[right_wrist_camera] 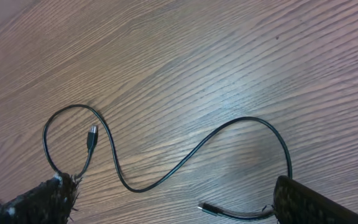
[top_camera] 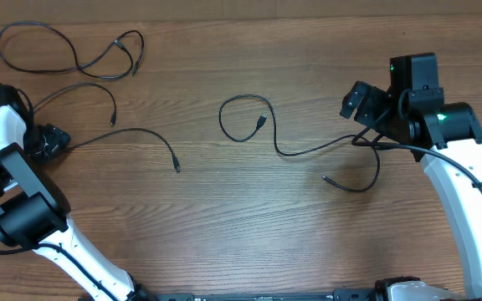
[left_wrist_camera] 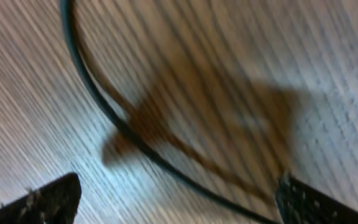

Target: Untangle cables

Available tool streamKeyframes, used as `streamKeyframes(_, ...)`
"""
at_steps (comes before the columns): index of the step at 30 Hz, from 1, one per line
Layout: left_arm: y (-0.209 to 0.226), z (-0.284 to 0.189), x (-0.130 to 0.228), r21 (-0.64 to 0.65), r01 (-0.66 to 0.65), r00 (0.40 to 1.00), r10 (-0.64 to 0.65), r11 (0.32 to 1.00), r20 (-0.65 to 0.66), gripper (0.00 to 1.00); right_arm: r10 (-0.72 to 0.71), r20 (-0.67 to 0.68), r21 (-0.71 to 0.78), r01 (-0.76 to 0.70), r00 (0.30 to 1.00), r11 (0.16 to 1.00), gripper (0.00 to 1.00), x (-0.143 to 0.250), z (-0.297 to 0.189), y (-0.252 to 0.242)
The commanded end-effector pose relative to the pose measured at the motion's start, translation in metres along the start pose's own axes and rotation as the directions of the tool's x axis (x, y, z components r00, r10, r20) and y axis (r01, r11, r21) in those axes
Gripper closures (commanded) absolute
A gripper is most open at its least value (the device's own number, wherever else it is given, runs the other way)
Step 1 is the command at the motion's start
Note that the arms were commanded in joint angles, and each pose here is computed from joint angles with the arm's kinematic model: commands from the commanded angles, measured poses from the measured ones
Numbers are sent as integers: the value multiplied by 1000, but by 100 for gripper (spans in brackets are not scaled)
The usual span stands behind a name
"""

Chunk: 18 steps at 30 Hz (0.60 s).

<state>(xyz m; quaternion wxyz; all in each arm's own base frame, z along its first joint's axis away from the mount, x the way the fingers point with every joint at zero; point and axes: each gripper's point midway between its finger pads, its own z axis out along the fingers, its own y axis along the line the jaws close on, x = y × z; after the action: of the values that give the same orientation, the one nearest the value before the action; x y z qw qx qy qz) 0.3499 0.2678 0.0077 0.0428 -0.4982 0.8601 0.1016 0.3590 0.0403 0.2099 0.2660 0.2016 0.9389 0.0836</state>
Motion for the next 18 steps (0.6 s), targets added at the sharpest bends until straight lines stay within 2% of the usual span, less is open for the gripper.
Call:
streamKeyframes(1, 2, 15, 12, -3, -18, 1000, 18, 1000, -25, 2, -1, 10, 8, 1, 1000, 1000, 0, -2, -1, -2)
streamKeyframes(2, 2, 17, 13, -3, -17, 1000, 17, 1000, -23, 6, -1, 10, 8, 1, 1000, 1000, 0, -2, -1, -2)
streamKeyframes(4, 2, 24, 15, 1, -14, 1000, 14, 1000, -16, 23, -1, 10, 8, 1, 1000, 1000, 0, -2, -1, -2)
streamKeyframes(5, 2, 25, 15, 3, -12, 1000, 12, 1000, -12, 32, -1, 10, 8, 1, 1000, 1000, 0, -2, -1, -2)
streamKeyframes(6, 3, 27, 14, 6, -9, 1000, 9, 1000, -7, 48, -1, 10, 8, 1, 1000, 1000, 0, -2, -1, -2)
streamKeyframes(8, 2, 29, 10, 13, -2, 1000, 2, 1000, 10, 69, -1, 10, 8, 1, 1000, 1000, 0, -2, -1, -2)
streamKeyframes(11, 2, 29, 0, 30, 14, 999, -15, 999, 40, 89, -1, 10, 8, 1, 1000, 1000, 0, -2, -1, -2)
streamKeyframes(13, 2, 25, -11, 46, 12, 998, -15, 999, 66, 96, -1, 10, 8, 1, 1000, 1000, 0, -2, -1, -2)
streamKeyframes(18, -3, -9, -57, 78, -54, 983, 39, 995, 178, 96, -1, 10, 8, 1, 1000, 1000, 0, -2, -1, -2)
